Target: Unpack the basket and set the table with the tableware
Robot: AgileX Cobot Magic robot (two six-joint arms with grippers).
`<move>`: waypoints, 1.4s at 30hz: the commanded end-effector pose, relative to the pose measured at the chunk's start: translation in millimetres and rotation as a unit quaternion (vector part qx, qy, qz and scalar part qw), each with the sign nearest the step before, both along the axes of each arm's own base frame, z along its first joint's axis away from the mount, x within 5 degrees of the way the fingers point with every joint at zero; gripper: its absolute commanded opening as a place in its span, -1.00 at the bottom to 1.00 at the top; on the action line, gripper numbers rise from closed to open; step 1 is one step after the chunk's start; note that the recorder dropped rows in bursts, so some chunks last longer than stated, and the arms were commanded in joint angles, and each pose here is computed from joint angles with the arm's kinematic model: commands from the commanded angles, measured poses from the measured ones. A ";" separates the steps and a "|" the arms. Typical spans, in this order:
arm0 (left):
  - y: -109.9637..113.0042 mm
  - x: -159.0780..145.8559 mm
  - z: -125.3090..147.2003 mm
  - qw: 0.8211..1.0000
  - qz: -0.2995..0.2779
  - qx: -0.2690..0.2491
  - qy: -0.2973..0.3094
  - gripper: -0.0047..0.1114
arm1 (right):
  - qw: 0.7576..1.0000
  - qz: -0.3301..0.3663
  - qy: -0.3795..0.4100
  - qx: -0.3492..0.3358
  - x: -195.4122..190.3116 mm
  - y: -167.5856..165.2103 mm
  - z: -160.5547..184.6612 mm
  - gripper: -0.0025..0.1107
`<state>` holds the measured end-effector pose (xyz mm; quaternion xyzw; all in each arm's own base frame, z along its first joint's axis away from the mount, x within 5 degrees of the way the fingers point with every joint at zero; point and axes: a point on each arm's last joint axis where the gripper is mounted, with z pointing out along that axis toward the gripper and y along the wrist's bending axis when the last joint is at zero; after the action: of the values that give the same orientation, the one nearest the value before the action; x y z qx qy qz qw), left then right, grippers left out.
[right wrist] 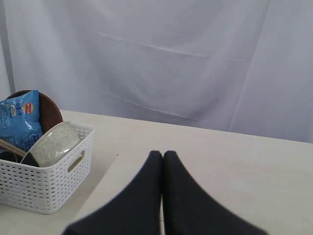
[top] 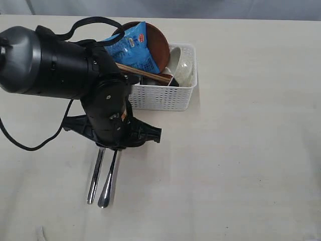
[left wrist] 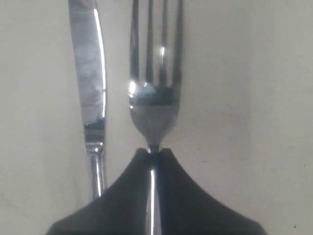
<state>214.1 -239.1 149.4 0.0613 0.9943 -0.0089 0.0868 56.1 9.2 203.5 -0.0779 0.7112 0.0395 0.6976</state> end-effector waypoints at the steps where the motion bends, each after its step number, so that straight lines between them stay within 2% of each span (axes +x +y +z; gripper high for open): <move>1: 2.7 0.1 2.6 1.000 0.010 0.005 -0.001 -0.92 | 1.000 -0.003 -0.007 0.001 -0.3 -0.3 0.9 -0.96; 6: 7.0 -0.2 2.6 0.999 0.016 0.028 0.001 -0.92 | 1.000 -0.003 -0.007 0.001 -0.3 -0.3 0.9 -0.96; 14: 4.8 -7.7 -5.5 1.000 0.019 0.004 0.003 -0.92 | 1.000 -0.003 -0.007 0.001 -0.3 -0.3 0.9 -0.96; 18: 8.3 -9.2 -9.0 1.000 0.011 0.013 0.002 -0.92 | 1.000 -0.003 -0.007 0.001 -0.3 -0.3 0.9 -0.96; 28: 0.2 -6.7 -9.0 0.999 0.017 -0.032 -0.011 -0.92 | 1.000 -0.003 -0.007 0.001 -0.3 -0.3 0.9 -0.96; 37: 2.0 -6.4 -22.5 1.000 0.008 -0.004 0.004 -0.92 | 1.000 -0.003 -0.007 0.001 -0.3 -0.3 0.9 -0.96; 42: 2.3 -3.8 -21.9 1.000 -0.006 0.000 -0.011 -0.92 | 1.000 -0.003 -0.007 0.001 -0.3 -0.3 0.9 -0.96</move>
<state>210.1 -236.8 127.3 0.0528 0.9945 -0.0143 0.0889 56.1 9.2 203.5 -0.0775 0.7112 0.0398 0.6976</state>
